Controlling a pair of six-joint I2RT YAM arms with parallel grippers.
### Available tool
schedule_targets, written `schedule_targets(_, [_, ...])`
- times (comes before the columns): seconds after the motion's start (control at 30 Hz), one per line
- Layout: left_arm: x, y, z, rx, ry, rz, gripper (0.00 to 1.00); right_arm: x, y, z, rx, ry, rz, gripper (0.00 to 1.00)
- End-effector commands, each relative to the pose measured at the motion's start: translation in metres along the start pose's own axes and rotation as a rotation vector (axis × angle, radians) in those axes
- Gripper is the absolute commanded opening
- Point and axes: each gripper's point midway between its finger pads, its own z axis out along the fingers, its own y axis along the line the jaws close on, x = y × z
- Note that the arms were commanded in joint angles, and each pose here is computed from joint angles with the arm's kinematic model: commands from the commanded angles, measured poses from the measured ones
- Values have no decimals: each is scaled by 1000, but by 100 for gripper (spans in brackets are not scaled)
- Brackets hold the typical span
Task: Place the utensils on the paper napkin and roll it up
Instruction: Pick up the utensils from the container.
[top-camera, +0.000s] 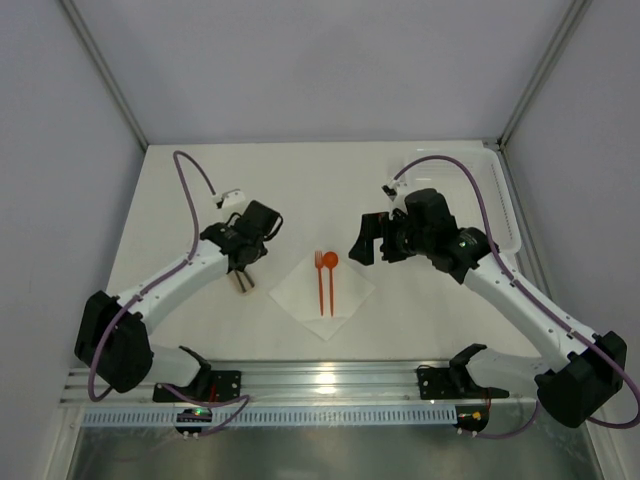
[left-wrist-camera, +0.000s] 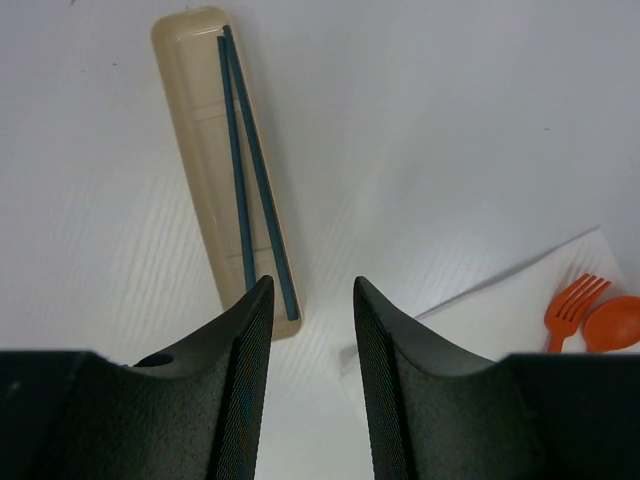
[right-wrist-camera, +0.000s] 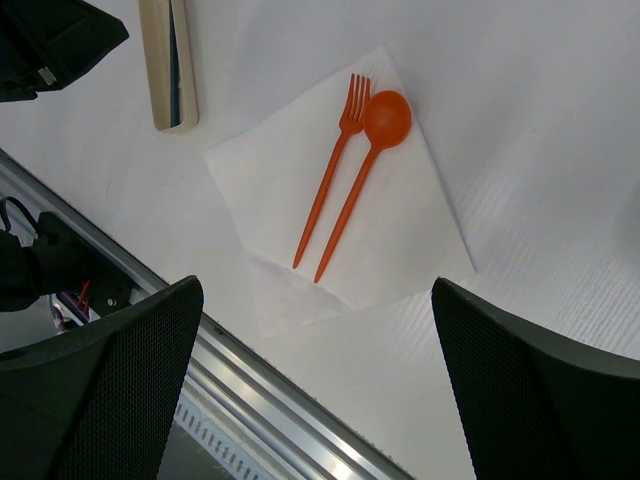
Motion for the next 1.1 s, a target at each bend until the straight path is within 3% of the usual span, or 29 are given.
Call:
schedule_targets(0.0, [-3, 19, 4, -36, 13, -6, 40, -4, -1, -1, 12, -17, -15, 99])
schedule_targets(0.17, [-1, 46, 23, -127, 68, -35, 40, -3, -1, 1, 8, -11, -14, 99])
schedule_targets(0.5, [14, 61, 56, -132, 143, -90, 43, -3, 2, 0, -10, -10, -14, 99])
schedule_targets(1.07, [23, 42, 87, -82, 193, -106, 36, 0, 4, 2, -25, -3, -15, 100])
